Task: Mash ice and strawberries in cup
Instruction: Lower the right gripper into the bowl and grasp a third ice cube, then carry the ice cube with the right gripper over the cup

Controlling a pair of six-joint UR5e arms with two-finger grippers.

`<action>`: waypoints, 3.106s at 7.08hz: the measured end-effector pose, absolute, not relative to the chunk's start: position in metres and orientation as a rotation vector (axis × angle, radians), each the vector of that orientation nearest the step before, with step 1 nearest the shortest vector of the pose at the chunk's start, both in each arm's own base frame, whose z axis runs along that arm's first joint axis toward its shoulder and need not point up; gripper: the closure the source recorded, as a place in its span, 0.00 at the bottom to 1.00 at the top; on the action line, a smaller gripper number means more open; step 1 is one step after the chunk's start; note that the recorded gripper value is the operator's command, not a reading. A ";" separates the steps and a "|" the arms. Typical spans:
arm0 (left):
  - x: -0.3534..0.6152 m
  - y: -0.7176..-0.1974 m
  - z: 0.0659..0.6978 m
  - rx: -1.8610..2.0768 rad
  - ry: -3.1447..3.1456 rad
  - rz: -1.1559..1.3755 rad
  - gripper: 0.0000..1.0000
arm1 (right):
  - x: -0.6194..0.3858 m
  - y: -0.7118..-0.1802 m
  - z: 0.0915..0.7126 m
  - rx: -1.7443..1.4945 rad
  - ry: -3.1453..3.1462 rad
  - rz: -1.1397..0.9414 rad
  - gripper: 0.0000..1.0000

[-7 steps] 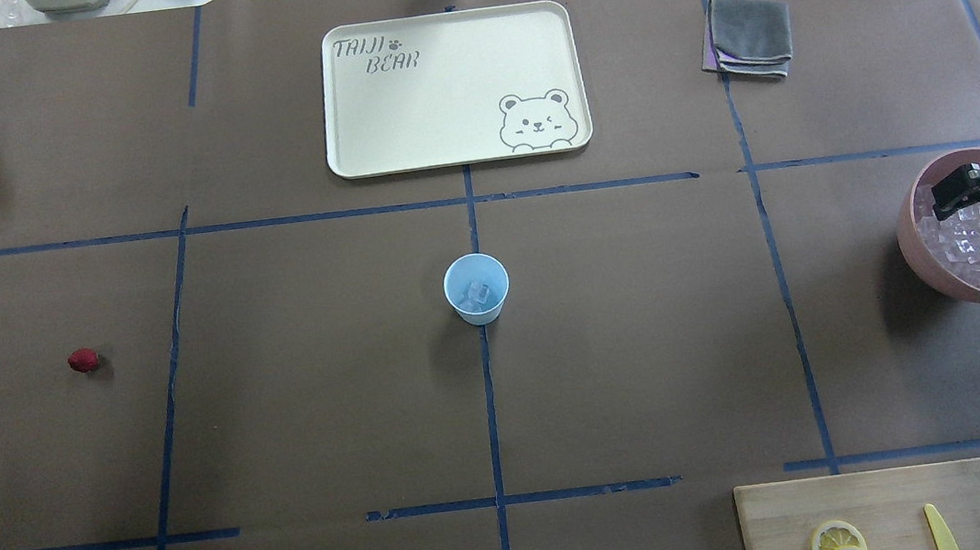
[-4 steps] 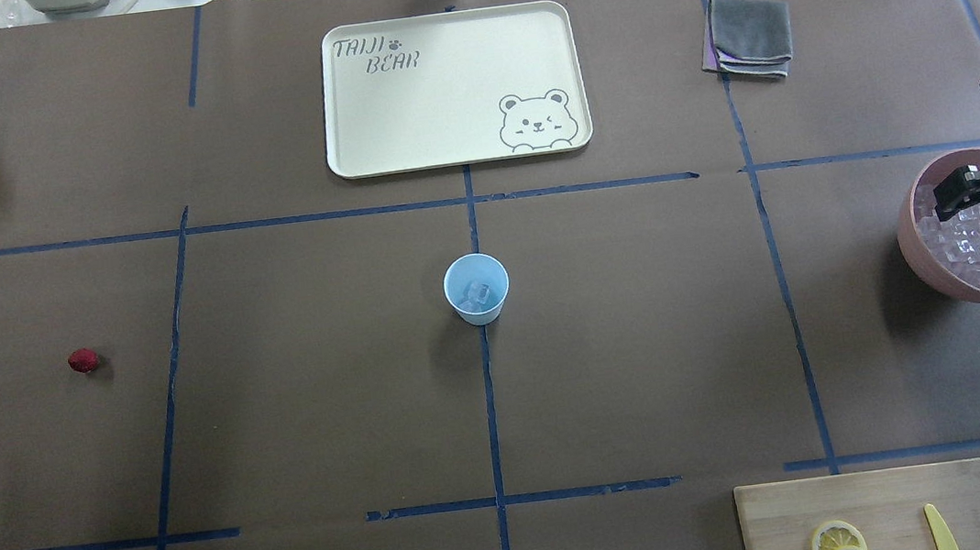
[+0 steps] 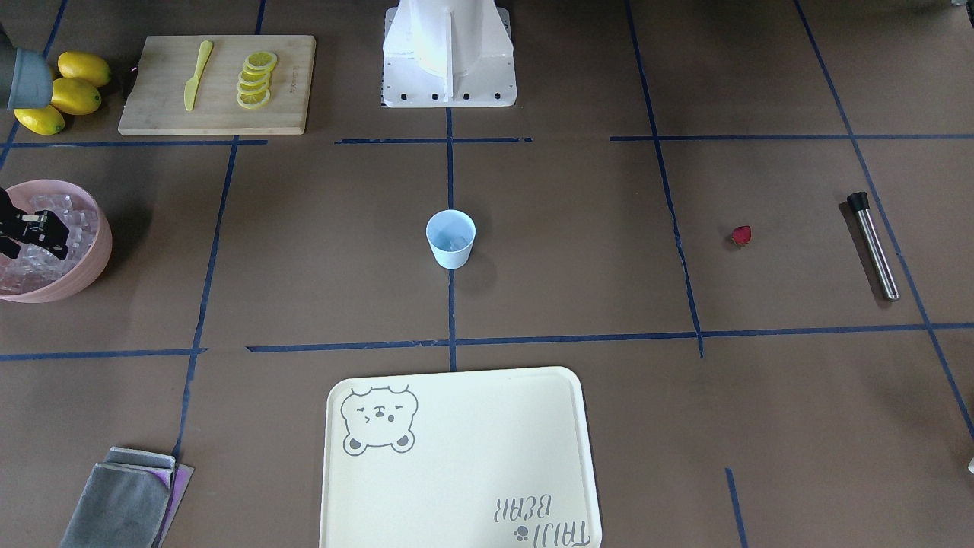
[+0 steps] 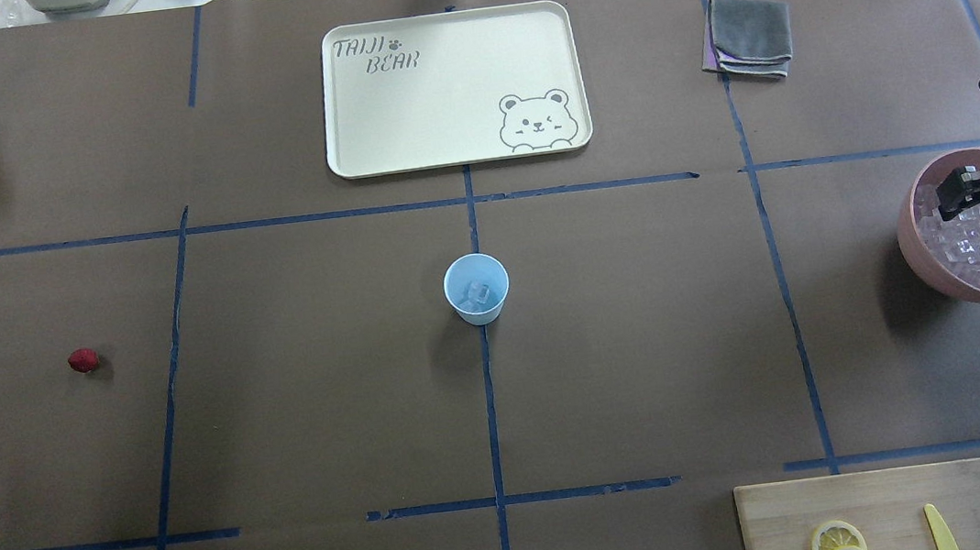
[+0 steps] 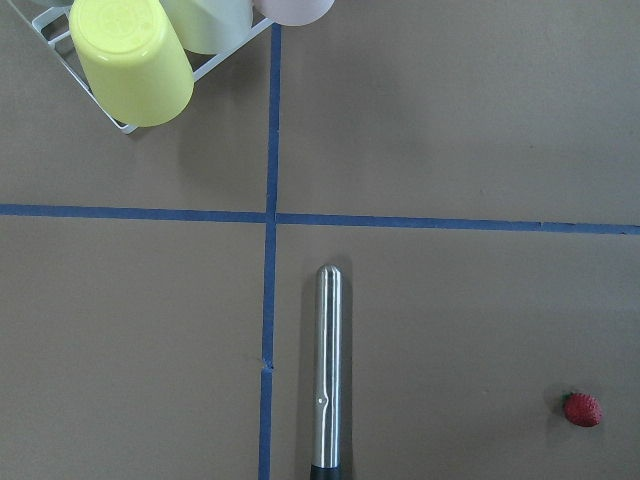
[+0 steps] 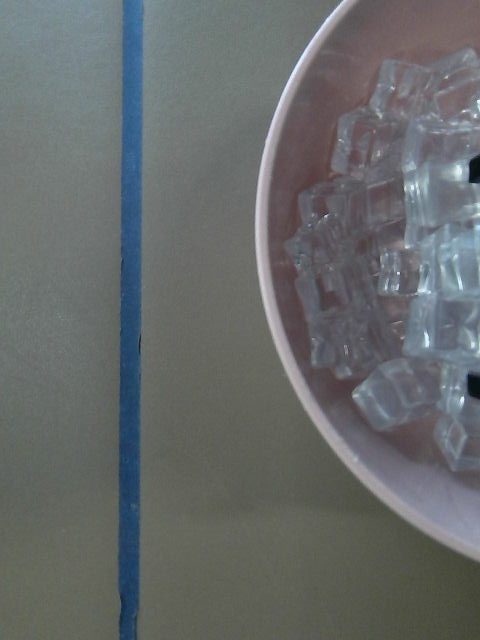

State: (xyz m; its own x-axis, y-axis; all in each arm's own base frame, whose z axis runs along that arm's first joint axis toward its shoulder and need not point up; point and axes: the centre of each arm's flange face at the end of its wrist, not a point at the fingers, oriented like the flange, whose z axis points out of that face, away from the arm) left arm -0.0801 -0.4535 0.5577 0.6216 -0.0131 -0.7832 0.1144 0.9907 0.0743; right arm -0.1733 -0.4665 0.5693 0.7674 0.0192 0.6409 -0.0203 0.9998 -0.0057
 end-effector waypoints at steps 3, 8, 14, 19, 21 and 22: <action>-0.080 -0.453 0.555 0.126 0.898 -0.071 0.00 | -0.174 -0.467 0.569 0.001 -0.697 0.022 0.73; -0.080 -0.453 0.554 0.122 0.900 -0.081 0.00 | -0.146 -0.469 0.546 0.031 -0.710 0.064 1.00; -0.079 -0.448 0.557 0.110 0.914 -0.088 0.00 | -0.237 -0.475 0.331 0.053 -0.749 -0.056 1.00; -0.079 -0.448 0.558 0.109 0.913 -0.090 0.00 | -0.466 -0.461 0.152 0.033 -0.723 -0.030 1.00; -0.079 -0.448 0.560 0.106 0.913 -0.091 0.00 | -0.534 -0.466 0.116 0.033 -0.732 0.016 1.00; -0.079 -0.448 0.560 0.105 0.913 -0.092 0.00 | -0.559 -0.469 0.106 0.030 -0.740 0.037 1.00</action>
State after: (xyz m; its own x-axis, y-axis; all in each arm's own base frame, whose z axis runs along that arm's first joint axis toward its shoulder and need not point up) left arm -0.0790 -0.4485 0.5604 0.6082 -0.0348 -0.7930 0.1237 0.9910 0.0514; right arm -0.5591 -0.4687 0.1065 0.7377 0.0233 0.6747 -0.0442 0.9989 0.0139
